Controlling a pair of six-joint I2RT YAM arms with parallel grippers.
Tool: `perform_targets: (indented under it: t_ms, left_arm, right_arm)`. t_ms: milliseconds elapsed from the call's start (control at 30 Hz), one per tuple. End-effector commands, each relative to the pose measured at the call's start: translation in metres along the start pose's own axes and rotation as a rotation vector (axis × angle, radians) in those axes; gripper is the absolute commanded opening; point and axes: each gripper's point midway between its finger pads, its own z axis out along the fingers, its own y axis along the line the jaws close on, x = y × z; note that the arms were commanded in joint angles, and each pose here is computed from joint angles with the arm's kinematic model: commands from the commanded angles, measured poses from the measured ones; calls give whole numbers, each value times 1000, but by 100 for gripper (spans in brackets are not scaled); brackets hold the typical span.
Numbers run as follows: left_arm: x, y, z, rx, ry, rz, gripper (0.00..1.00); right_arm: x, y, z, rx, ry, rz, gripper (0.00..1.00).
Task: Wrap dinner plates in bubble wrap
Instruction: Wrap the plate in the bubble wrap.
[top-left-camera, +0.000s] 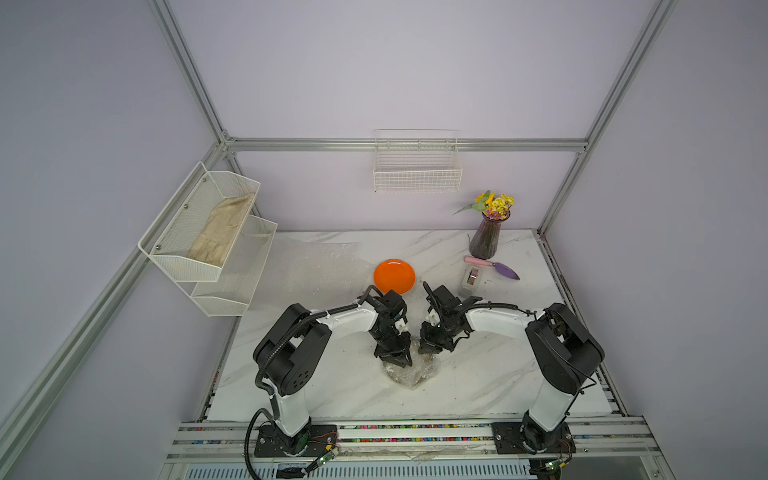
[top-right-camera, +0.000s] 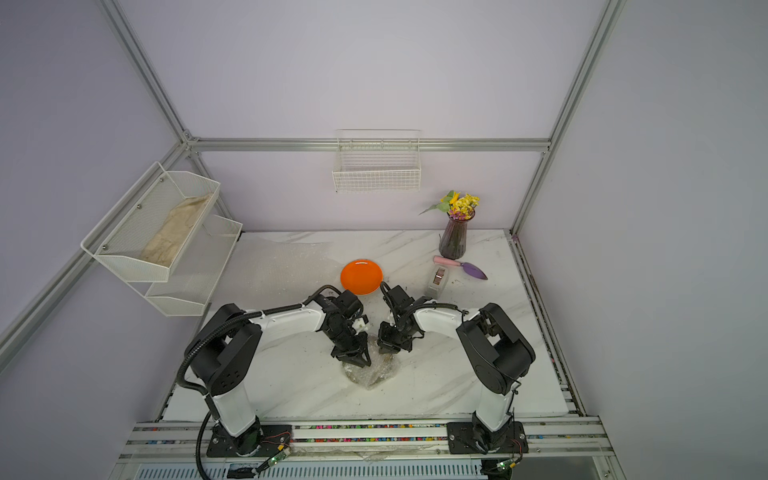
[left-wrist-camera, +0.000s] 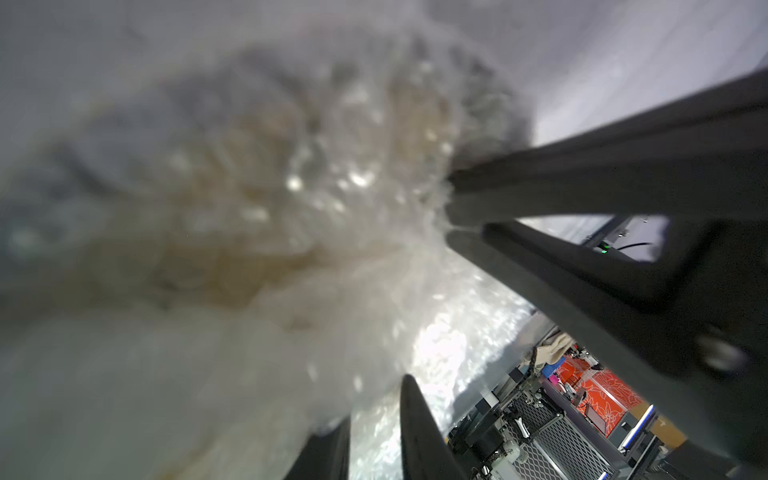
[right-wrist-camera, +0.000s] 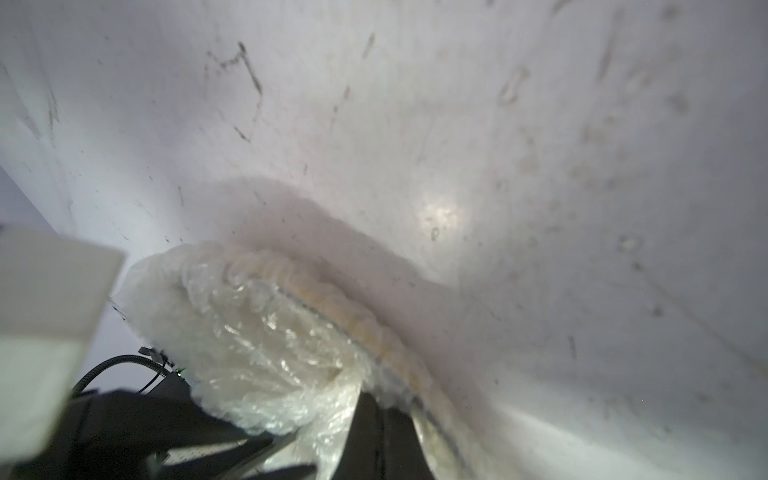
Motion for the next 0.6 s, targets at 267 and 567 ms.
perform_targets:
  t_ms: [267, 567]
  left_arm:
    - [-35, 76, -48, -354, -43, -7, 22]
    - [-32, 1, -115, -183, -216, 41, 31]
  right_arm:
    - [39, -36, 26, 92, 93, 112, 0]
    - [34, -36, 27, 91, 64, 136, 0]
